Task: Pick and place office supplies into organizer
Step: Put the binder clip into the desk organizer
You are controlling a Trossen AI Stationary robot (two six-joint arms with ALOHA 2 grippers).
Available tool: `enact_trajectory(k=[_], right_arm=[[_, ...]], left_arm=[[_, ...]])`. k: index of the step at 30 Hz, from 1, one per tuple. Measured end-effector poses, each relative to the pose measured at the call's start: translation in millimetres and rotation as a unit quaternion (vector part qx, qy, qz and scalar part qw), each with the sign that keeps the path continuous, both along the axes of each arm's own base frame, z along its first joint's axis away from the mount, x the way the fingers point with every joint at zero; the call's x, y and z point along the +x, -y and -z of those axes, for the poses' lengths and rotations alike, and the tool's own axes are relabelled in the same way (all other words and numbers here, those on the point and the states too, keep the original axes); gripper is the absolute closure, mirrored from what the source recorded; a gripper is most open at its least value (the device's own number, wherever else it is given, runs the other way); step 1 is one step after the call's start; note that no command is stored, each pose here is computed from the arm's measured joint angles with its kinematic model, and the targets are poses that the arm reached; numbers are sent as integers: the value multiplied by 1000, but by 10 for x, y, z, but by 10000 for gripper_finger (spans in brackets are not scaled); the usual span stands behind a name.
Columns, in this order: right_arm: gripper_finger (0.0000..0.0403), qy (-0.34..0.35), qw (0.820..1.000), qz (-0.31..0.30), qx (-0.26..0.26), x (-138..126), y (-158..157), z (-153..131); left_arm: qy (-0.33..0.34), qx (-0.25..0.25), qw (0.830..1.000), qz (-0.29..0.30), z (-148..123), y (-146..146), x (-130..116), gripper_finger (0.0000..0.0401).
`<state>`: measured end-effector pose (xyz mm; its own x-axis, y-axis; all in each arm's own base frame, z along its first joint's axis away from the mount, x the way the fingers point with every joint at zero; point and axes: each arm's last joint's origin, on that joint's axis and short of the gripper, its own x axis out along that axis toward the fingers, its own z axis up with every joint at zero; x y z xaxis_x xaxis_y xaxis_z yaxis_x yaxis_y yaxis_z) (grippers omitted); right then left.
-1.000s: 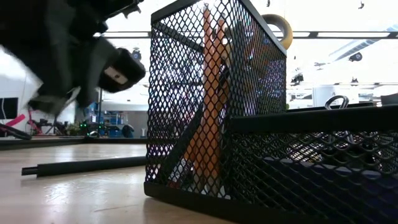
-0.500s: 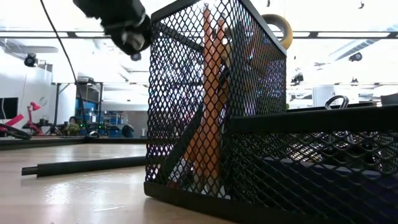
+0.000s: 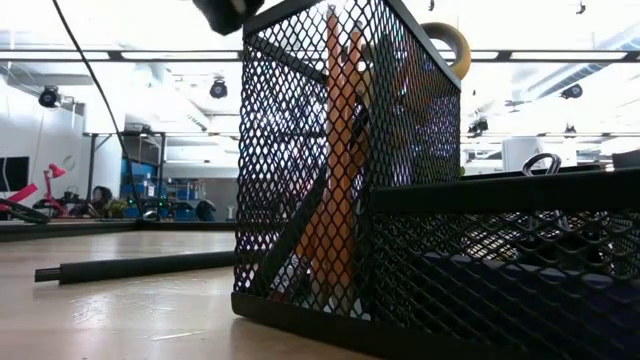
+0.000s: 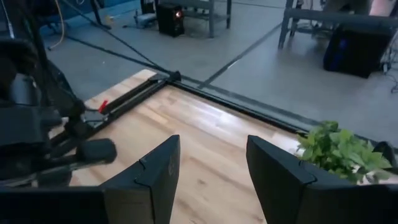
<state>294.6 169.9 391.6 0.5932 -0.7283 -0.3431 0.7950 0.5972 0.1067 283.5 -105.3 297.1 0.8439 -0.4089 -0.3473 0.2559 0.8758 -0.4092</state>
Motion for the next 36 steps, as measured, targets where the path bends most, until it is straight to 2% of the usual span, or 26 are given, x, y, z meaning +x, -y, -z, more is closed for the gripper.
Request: enact_trajectory(k=[4,16,25,36], right_arm=[[232,1,1000,5,-8,-14,70,-49],[232,-20,999,6,-32,-32,199,-124],[232,5,999,4,-34,-257,346,-380],[232,25,998,-5,-56,-708,633,-780]], left_arm=[[28,-22,999,-4,-120,21,57,345],[41,-29,999,2,-292,165,427,345],[22,-33,999,30,-193,306,759,345],[-2,-50,996,69,-60,450,1086,345]])
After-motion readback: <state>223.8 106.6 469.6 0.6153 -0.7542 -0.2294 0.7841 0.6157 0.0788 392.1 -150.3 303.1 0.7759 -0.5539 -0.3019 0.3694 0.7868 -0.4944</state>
